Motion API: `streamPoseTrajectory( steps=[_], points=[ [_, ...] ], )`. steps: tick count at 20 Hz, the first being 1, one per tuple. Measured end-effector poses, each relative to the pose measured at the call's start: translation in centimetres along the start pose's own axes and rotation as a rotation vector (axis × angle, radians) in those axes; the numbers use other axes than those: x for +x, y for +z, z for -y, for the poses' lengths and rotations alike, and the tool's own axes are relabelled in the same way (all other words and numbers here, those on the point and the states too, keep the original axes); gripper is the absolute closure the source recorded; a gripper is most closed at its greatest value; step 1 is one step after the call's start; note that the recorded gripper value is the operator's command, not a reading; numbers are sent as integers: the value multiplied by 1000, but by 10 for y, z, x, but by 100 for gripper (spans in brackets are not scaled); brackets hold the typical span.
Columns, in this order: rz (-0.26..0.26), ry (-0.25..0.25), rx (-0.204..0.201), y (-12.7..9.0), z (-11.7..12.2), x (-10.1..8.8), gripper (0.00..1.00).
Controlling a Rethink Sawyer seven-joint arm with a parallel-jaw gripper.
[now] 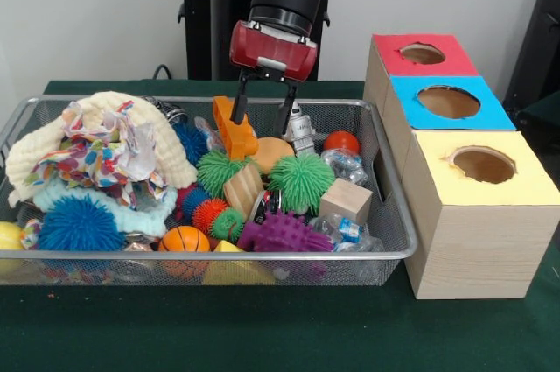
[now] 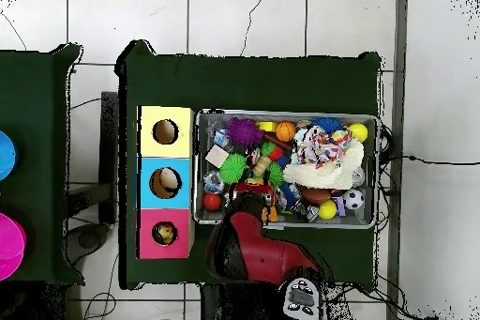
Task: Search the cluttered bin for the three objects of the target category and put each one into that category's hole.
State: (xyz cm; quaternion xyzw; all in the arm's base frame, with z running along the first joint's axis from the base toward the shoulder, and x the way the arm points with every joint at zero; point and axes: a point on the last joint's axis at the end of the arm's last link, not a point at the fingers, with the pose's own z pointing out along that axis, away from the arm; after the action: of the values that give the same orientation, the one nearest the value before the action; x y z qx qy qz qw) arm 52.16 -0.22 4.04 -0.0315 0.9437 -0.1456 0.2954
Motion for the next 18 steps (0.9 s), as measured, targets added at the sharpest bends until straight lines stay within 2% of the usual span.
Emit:
streamPoseTrajectory(
  steps=[18],
  points=[
    [-7,58,44,0,2,-6,0]
  ],
)
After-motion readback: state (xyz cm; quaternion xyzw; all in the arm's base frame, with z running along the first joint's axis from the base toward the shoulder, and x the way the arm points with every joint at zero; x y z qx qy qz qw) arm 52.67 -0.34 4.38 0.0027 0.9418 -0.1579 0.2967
